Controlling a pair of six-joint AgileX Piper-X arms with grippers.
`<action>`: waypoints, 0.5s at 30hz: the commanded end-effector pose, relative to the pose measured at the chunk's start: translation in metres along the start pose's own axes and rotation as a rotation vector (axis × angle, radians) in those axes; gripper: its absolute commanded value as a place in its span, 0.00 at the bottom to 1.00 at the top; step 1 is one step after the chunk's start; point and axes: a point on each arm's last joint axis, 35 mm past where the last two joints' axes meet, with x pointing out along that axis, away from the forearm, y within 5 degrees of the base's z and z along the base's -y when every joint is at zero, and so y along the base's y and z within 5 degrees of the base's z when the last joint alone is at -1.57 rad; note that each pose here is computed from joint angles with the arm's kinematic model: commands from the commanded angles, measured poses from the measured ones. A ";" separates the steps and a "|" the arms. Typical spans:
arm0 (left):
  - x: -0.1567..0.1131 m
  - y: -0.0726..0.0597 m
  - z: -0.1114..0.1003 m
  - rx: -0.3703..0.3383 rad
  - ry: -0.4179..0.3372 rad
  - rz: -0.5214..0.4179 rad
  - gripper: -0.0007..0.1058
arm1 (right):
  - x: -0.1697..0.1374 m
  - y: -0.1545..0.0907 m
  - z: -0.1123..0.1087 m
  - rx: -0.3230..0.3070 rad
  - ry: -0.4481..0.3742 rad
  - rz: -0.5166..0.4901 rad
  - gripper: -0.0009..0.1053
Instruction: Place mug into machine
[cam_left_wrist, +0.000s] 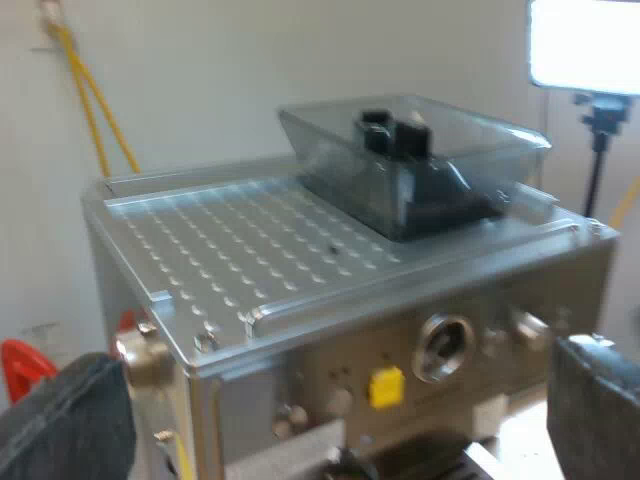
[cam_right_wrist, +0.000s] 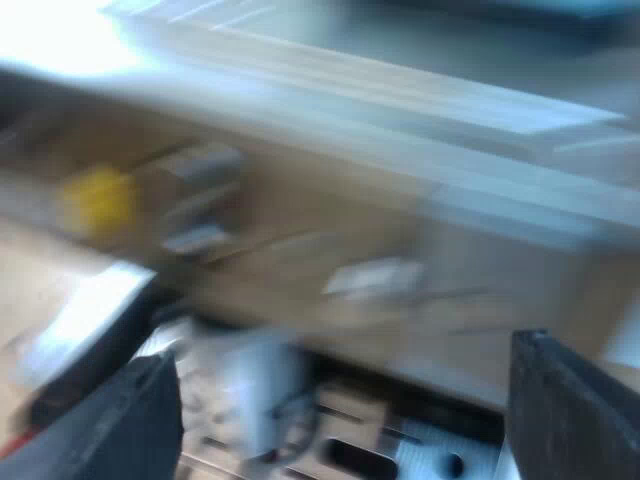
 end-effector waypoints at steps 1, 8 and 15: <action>0.012 0.001 0.008 -0.008 -0.011 0.031 0.80 | -0.018 -0.050 -0.009 0.085 0.043 -0.104 0.66; 0.031 0.010 0.009 -0.018 0.022 0.049 0.80 | -0.050 -0.098 -0.027 0.119 0.091 -0.249 0.66; 0.034 0.036 0.008 -0.085 0.056 0.178 0.80 | -0.068 -0.126 -0.046 0.176 0.164 -0.348 0.66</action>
